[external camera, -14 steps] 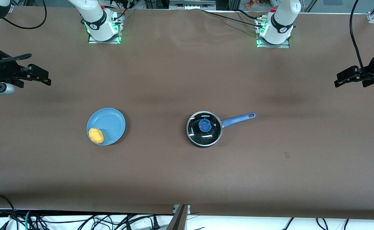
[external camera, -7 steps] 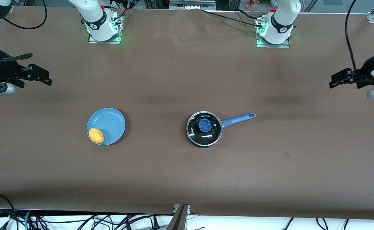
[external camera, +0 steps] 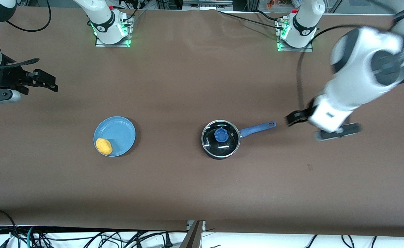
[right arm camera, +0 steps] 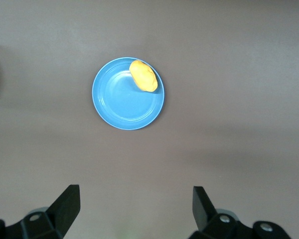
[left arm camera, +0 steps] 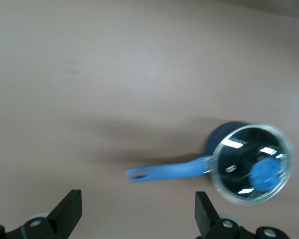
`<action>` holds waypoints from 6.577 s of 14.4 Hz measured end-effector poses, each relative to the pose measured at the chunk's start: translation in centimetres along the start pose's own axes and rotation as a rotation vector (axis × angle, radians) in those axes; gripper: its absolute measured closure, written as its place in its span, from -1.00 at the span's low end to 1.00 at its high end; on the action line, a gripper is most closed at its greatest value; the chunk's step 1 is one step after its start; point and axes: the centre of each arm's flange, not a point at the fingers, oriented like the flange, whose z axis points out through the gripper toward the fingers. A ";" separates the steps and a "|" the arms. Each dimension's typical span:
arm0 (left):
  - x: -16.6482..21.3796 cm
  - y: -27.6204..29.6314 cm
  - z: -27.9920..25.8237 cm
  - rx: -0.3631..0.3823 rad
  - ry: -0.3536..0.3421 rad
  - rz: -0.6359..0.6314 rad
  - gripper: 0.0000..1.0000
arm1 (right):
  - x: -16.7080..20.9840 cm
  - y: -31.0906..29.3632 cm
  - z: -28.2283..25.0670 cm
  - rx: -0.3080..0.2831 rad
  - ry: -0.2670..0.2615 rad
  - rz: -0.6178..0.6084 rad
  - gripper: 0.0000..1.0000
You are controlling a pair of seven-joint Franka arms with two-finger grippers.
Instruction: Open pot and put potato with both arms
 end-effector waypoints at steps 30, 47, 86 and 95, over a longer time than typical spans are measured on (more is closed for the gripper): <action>-7.3 19.5 18.8 0.056 0.048 -0.082 -0.33 | 13.6 -5.7 36.3 -0.141 -0.093 -0.316 -1.00; 3.3 1.6 3.7 0.116 0.055 0.160 -0.22 | 13.0 -9.3 36.8 0.045 -0.160 -0.075 -0.08; 6.1 -27.3 -7.6 0.017 -0.100 0.289 -1.00 | 10.3 -47.0 30.0 0.523 0.004 0.714 -1.00; 2.1 -26.0 -14.4 0.056 -0.196 0.193 -1.00 | 13.4 -29.5 20.7 0.190 0.014 0.569 -1.00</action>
